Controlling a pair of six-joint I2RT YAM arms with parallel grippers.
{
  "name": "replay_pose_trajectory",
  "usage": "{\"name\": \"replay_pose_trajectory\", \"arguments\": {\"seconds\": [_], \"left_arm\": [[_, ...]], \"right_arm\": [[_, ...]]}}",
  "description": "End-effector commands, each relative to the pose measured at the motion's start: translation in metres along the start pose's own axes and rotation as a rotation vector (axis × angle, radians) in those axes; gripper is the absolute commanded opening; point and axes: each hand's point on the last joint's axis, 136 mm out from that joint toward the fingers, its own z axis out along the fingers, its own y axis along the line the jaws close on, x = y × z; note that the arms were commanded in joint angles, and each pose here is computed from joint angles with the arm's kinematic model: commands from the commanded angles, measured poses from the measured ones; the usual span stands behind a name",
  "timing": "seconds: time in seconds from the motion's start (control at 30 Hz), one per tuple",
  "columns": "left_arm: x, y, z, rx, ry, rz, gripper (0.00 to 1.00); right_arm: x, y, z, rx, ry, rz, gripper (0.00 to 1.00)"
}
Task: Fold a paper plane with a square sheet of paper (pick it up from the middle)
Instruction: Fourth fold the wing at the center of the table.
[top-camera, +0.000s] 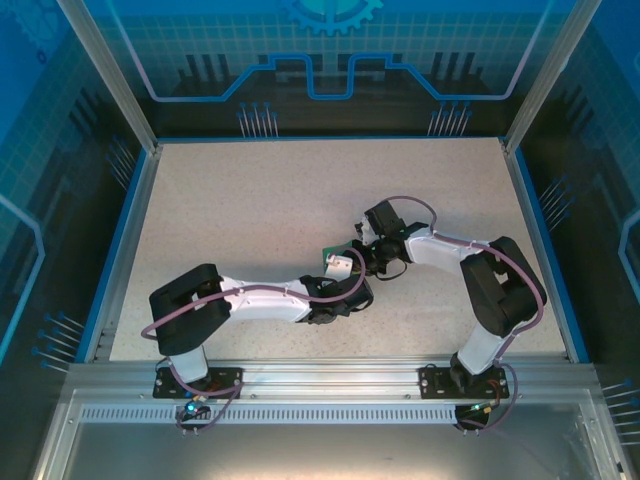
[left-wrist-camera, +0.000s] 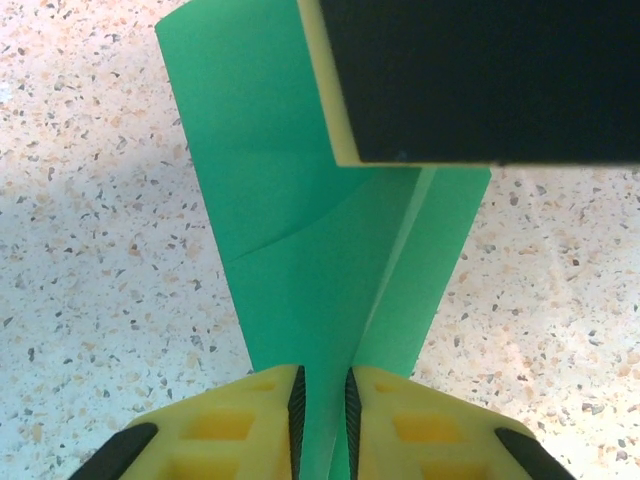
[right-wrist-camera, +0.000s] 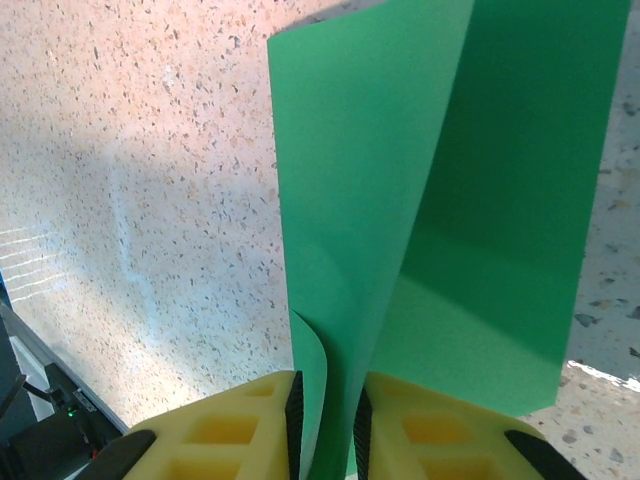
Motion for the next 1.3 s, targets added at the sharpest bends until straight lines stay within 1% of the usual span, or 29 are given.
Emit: {"name": "replay_pose_trajectory", "arguments": {"seconds": [0.0,0.17,0.3,0.4,0.43,0.5,0.57,0.8,0.97,1.03,1.1,1.13,1.27], "left_arm": [[0.020,0.001,0.003,-0.029,0.055,0.040,0.20],[0.018,0.005,0.002,-0.047,0.047,0.034,0.16],[0.016,0.010,0.001,-0.059,0.037,0.027,0.14],[0.014,0.010,0.000,-0.049,0.030,0.026,0.19],[0.014,0.010,0.000,-0.048,0.030,0.027,0.22],[0.014,0.009,0.000,-0.043,0.033,0.031,0.26],[0.016,0.008,0.001,-0.039,0.041,0.032,0.27],[0.016,0.007,0.001,-0.039,0.044,0.015,0.16],[0.018,0.010,0.003,-0.046,0.052,0.002,0.14],[0.019,0.011,0.003,-0.044,0.055,-0.006,0.20],[0.021,0.011,0.003,-0.042,0.059,-0.007,0.22],[0.021,0.011,0.003,-0.041,0.063,-0.011,0.25],[0.024,0.012,0.002,-0.046,0.075,-0.024,0.25]], "right_arm": [[-0.011,0.030,-0.010,-0.091,-0.016,-0.042,0.24],[-0.012,0.030,-0.014,-0.091,-0.025,-0.045,0.25],[-0.012,0.029,-0.017,-0.091,-0.029,-0.046,0.25],[-0.011,0.028,-0.016,-0.090,-0.026,-0.045,0.24],[-0.012,0.028,-0.016,-0.091,-0.025,-0.045,0.24],[-0.012,0.028,-0.014,-0.093,-0.021,-0.042,0.23],[-0.011,0.029,-0.014,-0.097,-0.016,-0.041,0.23],[-0.011,0.028,-0.013,-0.094,-0.012,-0.041,0.23],[-0.010,0.027,-0.013,-0.093,-0.011,-0.043,0.23],[-0.009,0.028,-0.013,-0.096,-0.008,-0.045,0.22],[-0.009,0.027,-0.012,-0.096,-0.005,-0.045,0.22],[-0.009,0.028,-0.012,-0.097,-0.005,-0.046,0.21],[-0.009,0.027,-0.010,-0.098,0.002,-0.046,0.21]]}}
